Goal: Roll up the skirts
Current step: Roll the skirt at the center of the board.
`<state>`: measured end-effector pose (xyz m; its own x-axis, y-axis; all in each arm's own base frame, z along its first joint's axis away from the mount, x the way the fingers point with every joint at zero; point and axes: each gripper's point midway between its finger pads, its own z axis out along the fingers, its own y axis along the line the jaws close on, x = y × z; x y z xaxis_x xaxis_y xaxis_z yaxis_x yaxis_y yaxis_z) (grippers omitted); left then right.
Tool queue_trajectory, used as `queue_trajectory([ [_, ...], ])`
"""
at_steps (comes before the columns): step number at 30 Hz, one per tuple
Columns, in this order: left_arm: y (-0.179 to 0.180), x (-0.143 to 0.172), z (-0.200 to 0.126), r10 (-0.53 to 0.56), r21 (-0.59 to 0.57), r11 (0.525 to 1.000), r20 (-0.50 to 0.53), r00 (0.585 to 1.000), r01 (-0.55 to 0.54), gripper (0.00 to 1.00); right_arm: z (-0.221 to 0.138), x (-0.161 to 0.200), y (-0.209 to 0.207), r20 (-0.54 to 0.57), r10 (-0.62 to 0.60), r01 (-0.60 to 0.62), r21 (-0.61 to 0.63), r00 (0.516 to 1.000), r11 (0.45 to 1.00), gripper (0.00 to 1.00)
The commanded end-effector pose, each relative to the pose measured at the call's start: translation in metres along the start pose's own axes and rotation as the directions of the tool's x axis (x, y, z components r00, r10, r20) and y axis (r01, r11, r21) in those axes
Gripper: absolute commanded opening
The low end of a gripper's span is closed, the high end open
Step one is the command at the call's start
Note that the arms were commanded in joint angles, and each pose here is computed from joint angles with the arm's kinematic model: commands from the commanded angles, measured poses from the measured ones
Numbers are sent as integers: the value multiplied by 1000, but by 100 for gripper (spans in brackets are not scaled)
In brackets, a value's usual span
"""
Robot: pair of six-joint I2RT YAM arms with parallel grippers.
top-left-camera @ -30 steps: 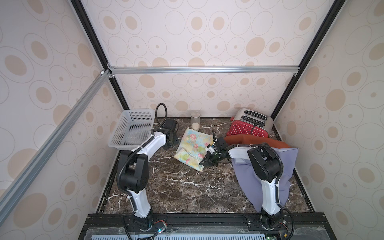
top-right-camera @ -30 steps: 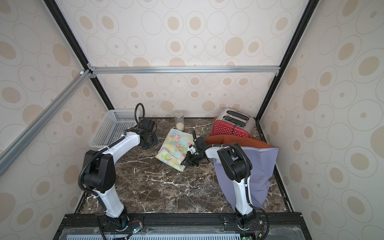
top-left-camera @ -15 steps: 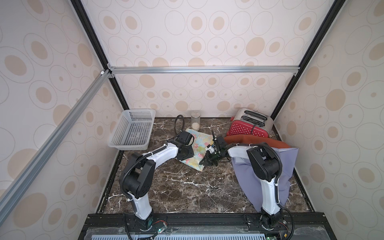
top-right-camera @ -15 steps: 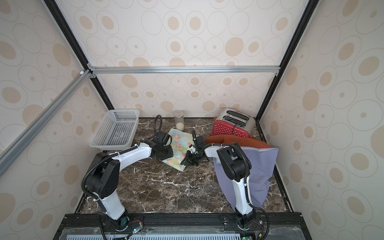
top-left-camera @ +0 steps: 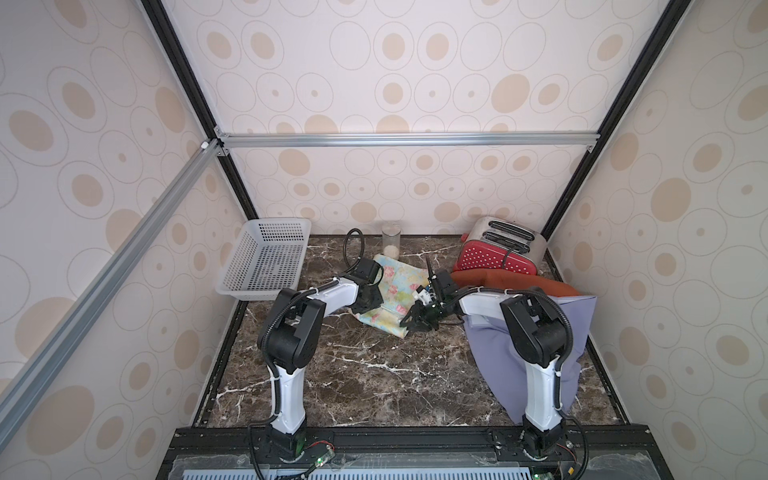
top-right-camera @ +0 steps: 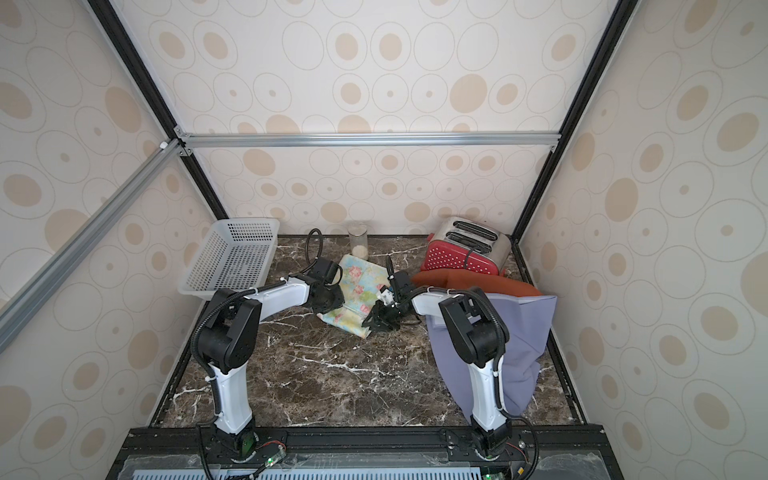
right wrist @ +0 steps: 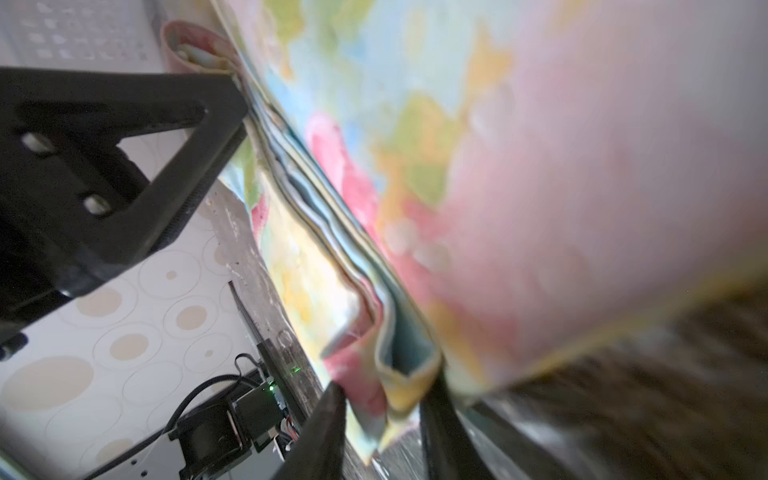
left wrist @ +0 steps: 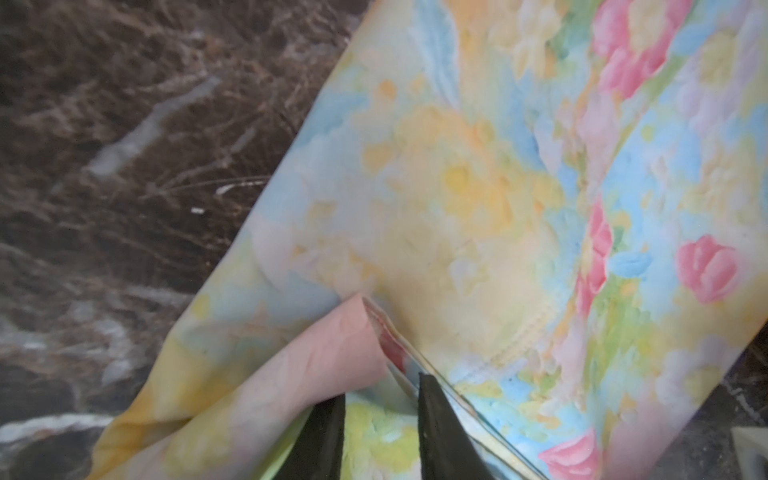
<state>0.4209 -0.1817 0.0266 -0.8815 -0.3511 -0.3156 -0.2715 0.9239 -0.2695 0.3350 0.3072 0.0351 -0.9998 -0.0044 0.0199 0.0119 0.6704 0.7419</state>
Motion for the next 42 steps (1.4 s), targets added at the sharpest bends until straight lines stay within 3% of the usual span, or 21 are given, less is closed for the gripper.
queue_trajectory([
  [1, 24, 20, 26, 28, -85, 996, -88, 996, -35, 32, -32, 0, -27, 40, -103, 93, 198, 994, 976, 41],
  [4, 23, 23, 28, 46, -86, 995, -105, 993, -56, 33, -60, -5, -37, 78, -259, 215, 362, 963, 907, 39],
  [7, 22, 25, 27, 68, -85, 993, -116, 991, -79, 34, -81, -10, -22, 135, -508, 397, 470, 851, 789, 40],
  [10, 19, 26, 24, 87, -82, 992, -123, 989, -97, 34, -79, 5, 9, 51, -787, 653, 527, 615, 545, 43],
  [12, 18, 27, 23, 99, -86, 990, -124, 987, -110, 35, -66, 22, 25, -68, -910, 780, 544, 408, 309, 46],
  [14, 17, 29, 23, 106, -84, 989, -132, 986, -118, 35, -51, 36, 34, -181, -952, 845, 521, 245, 118, 46],
  [16, 15, 30, 23, 115, -84, 988, -140, 983, -127, 35, -37, 42, 33, -260, -956, 868, 496, 138, -10, 50],
  [20, 14, 29, 22, 124, -82, 987, -141, 982, -137, 36, -18, 40, 30, -351, -936, 881, 449, 21, -148, 57],
  [23, 13, 30, 21, 128, -79, 987, -143, 981, -140, 36, -11, 37, 35, -340, -938, 864, 453, -60, -219, 81],
  [27, 12, 31, 23, 126, -69, 988, -150, 981, -138, 36, -1, 26, 33, -361, -922, 819, 482, -136, -310, 84],
  [33, 10, 31, 23, 126, -60, 989, -153, 980, -136, 36, 9, 0, 29, -404, -891, 700, 575, -207, -423, 86],
  [37, 8, 32, 22, 126, -55, 989, -156, 980, -136, 37, 19, -9, 18, -428, -884, 682, 590, -190, -432, 77],
  [42, 4, 25, 14, 98, -27, 994, -145, 985, -103, 39, 24, -9, 14, -395, -913, 723, 601, -101, -341, 48],
])
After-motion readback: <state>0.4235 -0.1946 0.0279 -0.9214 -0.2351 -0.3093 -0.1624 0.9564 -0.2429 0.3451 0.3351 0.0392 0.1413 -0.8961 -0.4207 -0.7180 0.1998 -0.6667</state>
